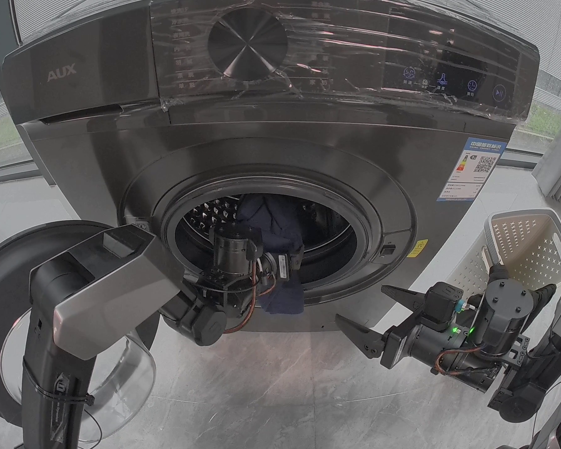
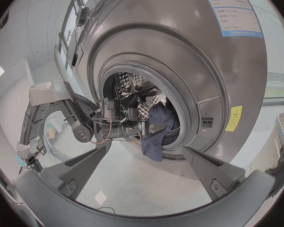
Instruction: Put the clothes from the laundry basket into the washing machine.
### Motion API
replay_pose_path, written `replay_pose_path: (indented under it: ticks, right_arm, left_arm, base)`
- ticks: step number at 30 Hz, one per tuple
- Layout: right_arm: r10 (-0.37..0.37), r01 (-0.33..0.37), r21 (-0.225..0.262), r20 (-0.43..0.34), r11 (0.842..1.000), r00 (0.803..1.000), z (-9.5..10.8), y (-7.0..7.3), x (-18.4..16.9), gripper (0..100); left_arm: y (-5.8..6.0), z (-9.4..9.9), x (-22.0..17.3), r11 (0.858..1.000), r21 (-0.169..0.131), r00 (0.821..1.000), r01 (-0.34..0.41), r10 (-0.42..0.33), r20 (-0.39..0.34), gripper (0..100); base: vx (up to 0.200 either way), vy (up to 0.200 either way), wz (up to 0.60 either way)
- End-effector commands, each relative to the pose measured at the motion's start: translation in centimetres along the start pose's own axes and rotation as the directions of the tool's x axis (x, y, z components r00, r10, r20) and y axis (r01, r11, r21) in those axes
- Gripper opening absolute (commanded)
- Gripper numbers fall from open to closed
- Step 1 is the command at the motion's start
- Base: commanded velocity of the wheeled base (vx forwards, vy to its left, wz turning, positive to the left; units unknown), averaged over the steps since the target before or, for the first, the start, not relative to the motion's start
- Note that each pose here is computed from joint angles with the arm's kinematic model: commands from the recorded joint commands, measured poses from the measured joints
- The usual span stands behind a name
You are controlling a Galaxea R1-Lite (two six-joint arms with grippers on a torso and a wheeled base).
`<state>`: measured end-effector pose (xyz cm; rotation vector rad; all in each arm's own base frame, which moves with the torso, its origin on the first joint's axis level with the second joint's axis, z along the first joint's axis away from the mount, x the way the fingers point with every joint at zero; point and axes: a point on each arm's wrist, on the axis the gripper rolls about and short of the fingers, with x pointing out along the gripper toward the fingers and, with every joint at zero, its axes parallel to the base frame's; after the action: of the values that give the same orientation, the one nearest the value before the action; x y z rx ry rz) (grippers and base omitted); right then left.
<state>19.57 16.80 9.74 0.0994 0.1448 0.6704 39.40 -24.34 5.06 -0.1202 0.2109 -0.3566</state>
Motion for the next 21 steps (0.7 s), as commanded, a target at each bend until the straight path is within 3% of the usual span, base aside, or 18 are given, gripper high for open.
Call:
replay_pose_path:
  ticks: [1, 10, 16, 17, 21]
  right_arm:
    - [0.002, -0.002, -0.001, -0.009, 1.0, 1.0, -0.2, 0.0, 0.1, 100]
    - [-0.001, 0.001, 0.0, -0.029, 1.0, 1.0, -0.7, 0.0, 0.4, 100]
    - [-0.001, 0.001, 0.002, -0.029, 1.0, 1.0, -0.7, 0.0, 0.4, 100]
    - [-0.001, 0.001, 0.002, -0.03, 1.0, 1.0, -0.8, 0.0, 0.3, 100]
    - [-0.002, 0.002, 0.002, -0.029, 1.0, 1.0, -0.7, -0.1, 0.4, 100]
  left_arm:
    - [-0.8, -1.8, -2.3, 0.999, 0.038, 0.993, 0.035, -0.03, -0.118, 100]
    - [-0.2, -4.0, -3.0, 0.998, 0.062, 0.976, 0.025, -0.011, -0.218, 100]
    - [0.2, -4.8, -2.3, 0.997, 0.072, 0.978, 0.02, -0.004, -0.209, 100]
    - [0.1, -4.5, -2.1, 0.997, 0.068, 0.982, 0.023, -0.01, -0.188, 0]
    - [-0.1, -3.7, -1.7, 0.998, 0.058, 0.989, 0.025, -0.016, -0.146, 0]
  base:
    - [0.0, 0.0, 0.0]
    - [0.0, 0.0, 0.0]
    - [0.0, 0.0, 0.0]
    - [0.0, 0.0, 0.0]
    - [0.0, 0.0, 0.0]
